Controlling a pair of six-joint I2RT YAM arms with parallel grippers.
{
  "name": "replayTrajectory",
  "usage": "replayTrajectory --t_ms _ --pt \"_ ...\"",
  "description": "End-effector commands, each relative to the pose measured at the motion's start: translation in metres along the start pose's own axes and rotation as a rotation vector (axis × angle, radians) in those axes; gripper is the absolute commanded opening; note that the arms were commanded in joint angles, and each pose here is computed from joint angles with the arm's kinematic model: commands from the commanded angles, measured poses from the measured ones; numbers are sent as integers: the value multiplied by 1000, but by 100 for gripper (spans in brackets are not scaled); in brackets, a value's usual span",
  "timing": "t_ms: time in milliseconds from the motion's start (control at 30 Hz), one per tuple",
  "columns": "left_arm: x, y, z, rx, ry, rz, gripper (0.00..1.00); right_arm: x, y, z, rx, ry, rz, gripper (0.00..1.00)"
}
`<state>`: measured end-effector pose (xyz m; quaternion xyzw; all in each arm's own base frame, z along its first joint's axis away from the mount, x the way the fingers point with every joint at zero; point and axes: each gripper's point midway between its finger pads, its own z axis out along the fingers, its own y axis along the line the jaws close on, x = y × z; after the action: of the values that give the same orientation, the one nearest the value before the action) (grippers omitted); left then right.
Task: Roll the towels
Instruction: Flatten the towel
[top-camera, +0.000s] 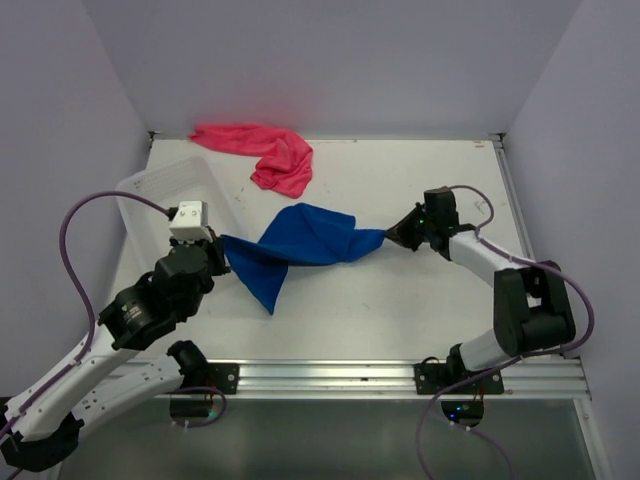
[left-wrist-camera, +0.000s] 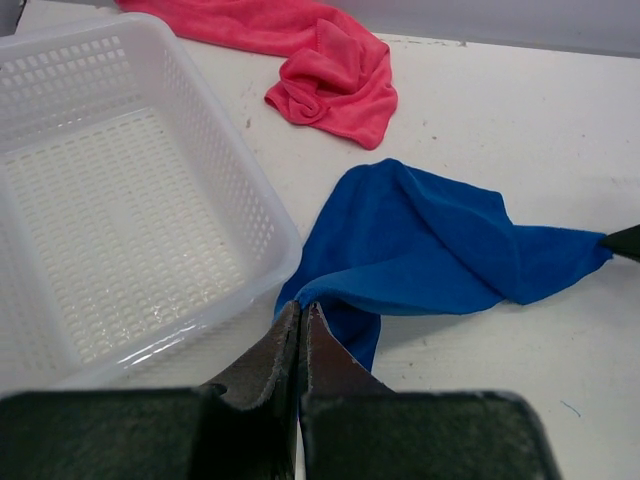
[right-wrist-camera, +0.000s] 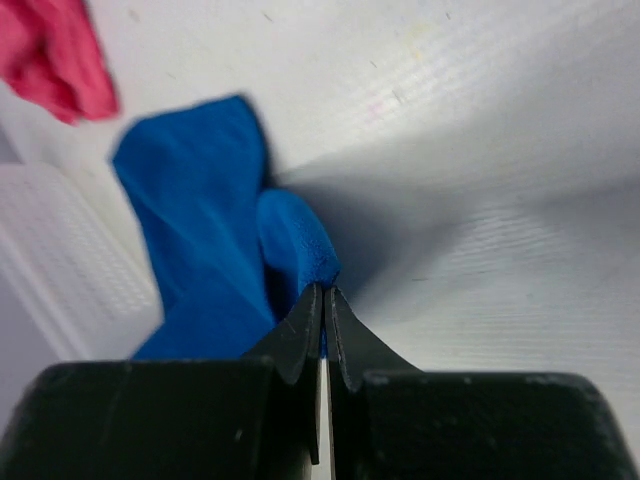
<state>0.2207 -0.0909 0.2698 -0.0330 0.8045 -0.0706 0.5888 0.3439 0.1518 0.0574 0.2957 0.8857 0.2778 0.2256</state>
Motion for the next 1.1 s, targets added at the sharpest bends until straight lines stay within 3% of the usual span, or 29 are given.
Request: replayTrajectory --t_ms 0,200,400,700,800,833,967,1067 --pt "-17 7 -4 -35 -46 -4 0 -54 60 -39 -180 -138 243 0" --pt "-22 9 -7 -43 -59 -13 0 -81 37 -54 -178 -214 546 0" --pt "-33 15 -12 -57 -84 -13 0 -81 -5 -60 -150 -269 731 0" --pt "-55 36 -26 -139 -157 -86 0 -116 -43 -101 -141 -432 862 0" --pt "-50 22 -19 -83 -127 -50 0 -116 -47 -106 -131 -440 858 14" --pt "-45 15 -14 -67 -105 -24 0 -115 -47 -106 -128 -435 849 27" --pt "-25 -14 0 45 -34 46 0 -106 -51 -102 -106 -401 805 47" --pt "-13 -25 5 87 6 73 0 -99 -54 -100 -95 -390 763 54"
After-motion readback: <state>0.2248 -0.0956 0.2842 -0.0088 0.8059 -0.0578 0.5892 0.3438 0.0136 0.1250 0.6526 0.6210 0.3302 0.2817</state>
